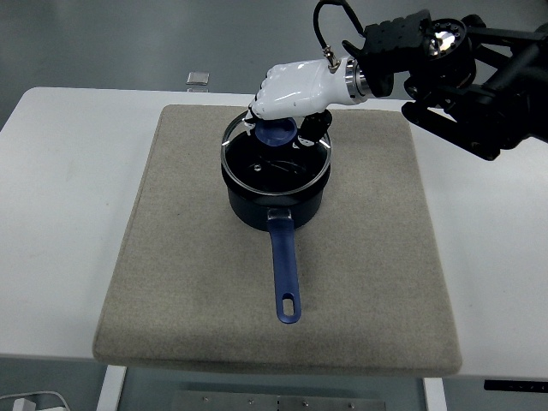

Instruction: Lift the pot lid and place it to the right of the pot.

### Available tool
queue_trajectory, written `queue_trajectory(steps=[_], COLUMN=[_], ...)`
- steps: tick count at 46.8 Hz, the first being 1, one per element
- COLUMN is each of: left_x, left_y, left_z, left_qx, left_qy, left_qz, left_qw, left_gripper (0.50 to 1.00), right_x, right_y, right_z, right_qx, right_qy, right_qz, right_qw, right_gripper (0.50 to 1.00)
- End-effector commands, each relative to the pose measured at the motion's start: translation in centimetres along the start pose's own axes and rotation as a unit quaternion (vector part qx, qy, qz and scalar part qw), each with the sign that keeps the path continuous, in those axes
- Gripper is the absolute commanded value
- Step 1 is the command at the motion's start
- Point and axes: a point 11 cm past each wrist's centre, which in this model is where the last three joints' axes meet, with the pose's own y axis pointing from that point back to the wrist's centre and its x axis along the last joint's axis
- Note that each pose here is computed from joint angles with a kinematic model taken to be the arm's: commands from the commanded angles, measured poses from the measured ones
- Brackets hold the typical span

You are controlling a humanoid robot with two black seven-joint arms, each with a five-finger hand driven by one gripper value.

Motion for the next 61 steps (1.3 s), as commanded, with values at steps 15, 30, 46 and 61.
queue_trajectory(steps=[15,30,46,61], left_x=[0.0,0.0,0.0,0.0], left_y=[0.0,0.0,0.0,0.0], left_z=[0.0,0.0,0.0,0.0], left_qx=[0.000,0.000,0.000,0.000], left_qy=[0.000,0.000,0.000,-0.001], left_qz=[-0.001,0.000,-0.001,0.000], left_qw=[1.000,1.000,1.000,1.000], left_gripper=[1.000,1.000,1.000,1.000], right_x=[0.1,-0.2,-1.0,-3.9], right_y=[1.7,3.4,5.9,9.0], right_z=[2.8,5.6,8.6,10.7], right_qx=[-0.045,-0.096,-0.153,-0.194], right_qy=[-0.008,-0.011,-0.016,-0.039], right_qz=[0.005,0.004,0.003,-0.009], right_qw=[0.999,0.995,0.988,0.980], right_gripper=[0.500,0.500,0.500,0.500])
